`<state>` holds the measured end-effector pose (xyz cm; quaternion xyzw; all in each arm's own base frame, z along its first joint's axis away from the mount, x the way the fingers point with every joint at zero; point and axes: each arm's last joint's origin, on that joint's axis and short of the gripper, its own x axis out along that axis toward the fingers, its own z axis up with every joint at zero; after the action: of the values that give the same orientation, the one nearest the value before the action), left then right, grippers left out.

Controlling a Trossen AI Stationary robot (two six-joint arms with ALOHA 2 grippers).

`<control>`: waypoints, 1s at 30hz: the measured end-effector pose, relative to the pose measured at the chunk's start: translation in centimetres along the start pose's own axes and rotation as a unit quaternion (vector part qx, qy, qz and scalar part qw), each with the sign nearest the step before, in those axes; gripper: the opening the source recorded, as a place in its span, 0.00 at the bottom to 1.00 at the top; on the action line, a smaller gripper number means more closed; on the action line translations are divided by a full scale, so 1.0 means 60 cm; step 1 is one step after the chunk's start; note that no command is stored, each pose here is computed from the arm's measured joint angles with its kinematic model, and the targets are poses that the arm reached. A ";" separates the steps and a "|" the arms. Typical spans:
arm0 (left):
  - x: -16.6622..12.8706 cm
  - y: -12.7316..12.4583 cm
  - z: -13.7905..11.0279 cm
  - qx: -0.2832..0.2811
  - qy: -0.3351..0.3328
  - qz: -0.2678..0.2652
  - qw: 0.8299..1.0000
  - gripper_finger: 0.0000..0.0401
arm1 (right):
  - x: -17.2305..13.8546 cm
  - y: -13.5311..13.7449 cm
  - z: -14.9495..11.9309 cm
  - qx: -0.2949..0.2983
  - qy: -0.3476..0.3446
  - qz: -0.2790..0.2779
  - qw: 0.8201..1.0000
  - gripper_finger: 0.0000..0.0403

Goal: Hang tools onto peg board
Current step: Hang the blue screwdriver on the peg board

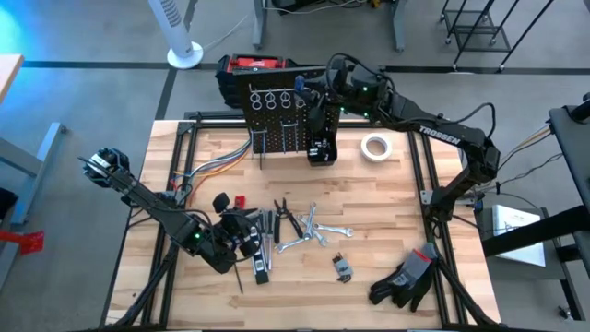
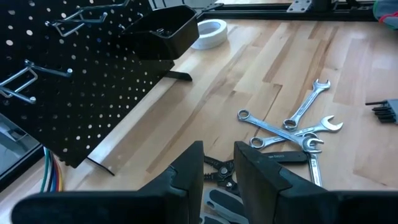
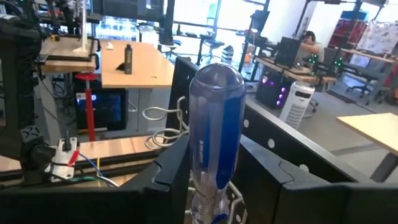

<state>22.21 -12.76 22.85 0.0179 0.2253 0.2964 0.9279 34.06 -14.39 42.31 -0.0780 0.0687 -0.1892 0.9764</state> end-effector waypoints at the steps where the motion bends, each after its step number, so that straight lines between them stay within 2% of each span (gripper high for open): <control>1: 0.000 0.000 0.000 0.000 0.000 0.000 1.000 0.20 | 0.000 0.000 0.000 0.001 0.001 0.000 1.000 0.29; 5: 0.000 0.000 0.000 0.000 0.000 0.000 1.000 0.20 | 0.001 0.002 -0.007 0.002 0.016 0.003 1.000 0.35; 15: 0.000 0.000 0.000 0.000 0.001 -0.001 1.000 0.20 | -0.008 0.001 0.003 0.004 0.004 -0.002 1.000 0.50; 21: 0.000 0.000 0.000 0.000 0.003 -0.003 1.000 0.20 | -0.022 -0.003 0.015 0.008 -0.004 -0.032 0.999 0.55; 30: 0.000 -0.001 0.000 -0.001 0.002 -0.003 1.000 0.20 | -0.043 -0.001 0.032 0.008 -0.023 -0.032 0.999 0.58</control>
<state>22.23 -12.78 22.85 0.0151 0.2271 0.2935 0.9284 32.01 -13.21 44.48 -0.0772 0.0423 -0.2192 0.9717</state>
